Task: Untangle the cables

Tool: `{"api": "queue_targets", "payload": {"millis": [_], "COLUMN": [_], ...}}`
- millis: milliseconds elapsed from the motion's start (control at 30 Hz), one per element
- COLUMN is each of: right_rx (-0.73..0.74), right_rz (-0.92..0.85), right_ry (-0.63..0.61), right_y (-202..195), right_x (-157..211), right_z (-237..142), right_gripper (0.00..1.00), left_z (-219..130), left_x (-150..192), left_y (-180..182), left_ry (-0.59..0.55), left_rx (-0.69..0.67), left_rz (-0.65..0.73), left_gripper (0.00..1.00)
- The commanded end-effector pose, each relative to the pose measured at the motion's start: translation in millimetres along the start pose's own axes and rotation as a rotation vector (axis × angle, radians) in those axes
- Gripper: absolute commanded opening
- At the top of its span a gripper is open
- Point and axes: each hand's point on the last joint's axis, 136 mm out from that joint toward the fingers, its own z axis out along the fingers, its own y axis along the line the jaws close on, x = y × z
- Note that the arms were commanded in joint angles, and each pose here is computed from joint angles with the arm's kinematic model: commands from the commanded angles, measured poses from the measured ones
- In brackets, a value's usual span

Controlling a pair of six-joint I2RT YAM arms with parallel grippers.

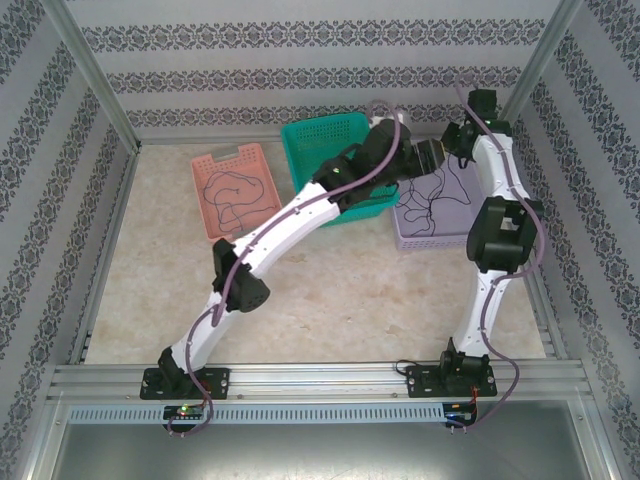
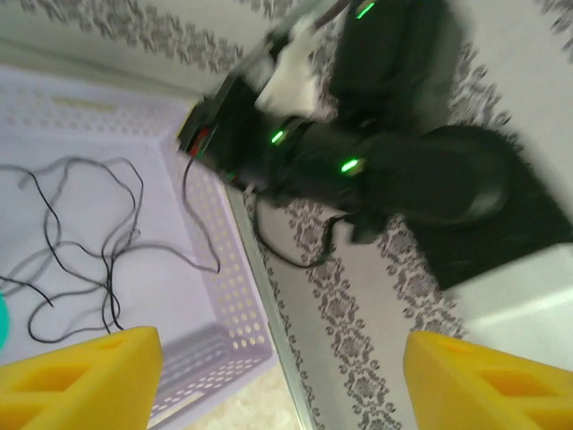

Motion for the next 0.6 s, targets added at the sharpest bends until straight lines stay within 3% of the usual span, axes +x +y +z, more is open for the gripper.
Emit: {"api": "queue_targets", "payload": {"millis": [0,100,200,267,467,533,567], "right_rx": [-0.033,-0.042,-0.01,0.025,0.081,0.1,0.112], "right_rz": [0.048,0.11,0.136,0.139,0.145,0.149,0.149], "right_ry": [0.086,0.14,0.164,0.14,0.038,0.026,0.015], "right_y": [14.9,16.0,14.5,12.0,4.3,-0.2,-2.3], "right_x": [20.0,31.7,33.9,28.6,10.6,10.8,10.8], "right_z": [16.7,34.1,29.8,15.9,-47.3,-65.5,-76.7], "right_gripper": [0.0,0.02,0.35,0.49,0.67,0.84,0.85], "left_z": [-28.5,-50.3,-78.9,-98.3,-155.2,-172.4,-181.5], "left_x": [-14.7,-17.4,-22.2,-24.9,-27.8,-32.1,-33.8], "left_y": [26.5,46.0,66.7,77.8,98.8,100.7,106.2], "left_ry": [0.0,-0.008,-0.033,-0.031,0.033,0.024,0.025], "left_rx": [-0.113,-0.176,-0.233,-0.26,-0.303,-0.293,-0.305], "left_rz": [0.05,0.061,0.071,0.084,0.153,0.157,0.146], "left_gripper": [0.72,0.72,0.72,0.72,0.74,0.75,0.75]}}
